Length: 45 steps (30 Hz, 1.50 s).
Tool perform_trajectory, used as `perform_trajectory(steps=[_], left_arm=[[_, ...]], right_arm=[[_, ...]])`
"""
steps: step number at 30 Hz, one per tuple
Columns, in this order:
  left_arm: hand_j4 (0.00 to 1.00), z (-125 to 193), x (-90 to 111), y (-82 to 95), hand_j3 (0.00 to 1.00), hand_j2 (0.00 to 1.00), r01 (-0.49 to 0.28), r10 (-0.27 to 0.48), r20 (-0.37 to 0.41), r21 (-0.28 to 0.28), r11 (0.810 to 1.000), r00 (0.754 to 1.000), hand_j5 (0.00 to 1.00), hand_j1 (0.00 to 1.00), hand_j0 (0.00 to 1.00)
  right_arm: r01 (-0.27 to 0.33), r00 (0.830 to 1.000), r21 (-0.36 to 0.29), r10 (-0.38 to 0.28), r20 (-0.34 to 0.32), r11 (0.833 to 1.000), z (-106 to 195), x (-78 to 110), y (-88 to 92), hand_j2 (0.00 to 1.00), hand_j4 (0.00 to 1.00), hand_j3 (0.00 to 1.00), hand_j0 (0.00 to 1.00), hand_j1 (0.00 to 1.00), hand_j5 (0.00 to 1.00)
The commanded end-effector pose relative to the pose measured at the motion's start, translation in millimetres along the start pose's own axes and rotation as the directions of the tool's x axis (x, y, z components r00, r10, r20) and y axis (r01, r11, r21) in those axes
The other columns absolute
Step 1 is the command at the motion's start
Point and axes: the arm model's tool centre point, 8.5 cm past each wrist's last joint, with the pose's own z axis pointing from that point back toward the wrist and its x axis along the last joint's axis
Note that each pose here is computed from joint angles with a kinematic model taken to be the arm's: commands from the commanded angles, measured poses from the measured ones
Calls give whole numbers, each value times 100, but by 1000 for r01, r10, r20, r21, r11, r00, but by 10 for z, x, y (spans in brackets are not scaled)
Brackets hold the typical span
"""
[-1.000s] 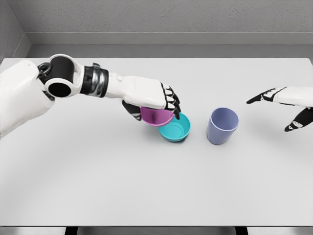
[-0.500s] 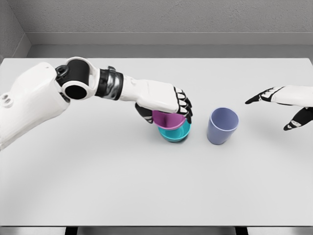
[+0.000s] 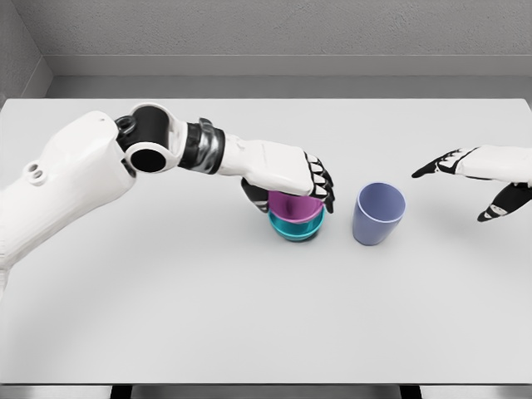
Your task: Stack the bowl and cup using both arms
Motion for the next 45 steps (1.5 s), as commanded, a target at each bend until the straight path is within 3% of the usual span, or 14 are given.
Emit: perform_trajectory(steps=[1, 17, 21, 37, 45], left_arm=[[83, -27, 2, 0, 83, 83, 0, 0, 0, -2, 1000, 1000, 83, 83, 83], [85, -64, 3, -119, 85, 85, -29, 29, 1, -7, 1000, 1000, 85, 85, 85], [99, -66, -7, -144, 99, 99, -19, 19, -9, -19, 1000, 1000, 99, 99, 99], [100, -9, -16, -99, 100, 100, -13, 13, -14, -8, 1000, 1000, 100, 100, 100], [100, 613, -54, -89, 100, 100, -4, 6, -78, 23, 1000, 997, 100, 100, 100]], right_arm=[[4, 1000, -3, -4, 1, 1000, 5, 1, -5, 99, 99, 99, 99, 99, 99], [-4, 999, -16, 5, 38, 1000, -215, 70, -35, 99, 99, 99, 99, 99, 99], [-14, 999, -19, 15, 39, 1000, -233, 83, -60, 99, 99, 99, 99, 99, 99], [-29, 998, -19, 30, 63, 999, -249, 158, -77, 100, 100, 100, 100, 100, 100], [-28, 995, -27, 31, 92, 999, -350, 221, -85, 99, 99, 99, 99, 99, 99]])
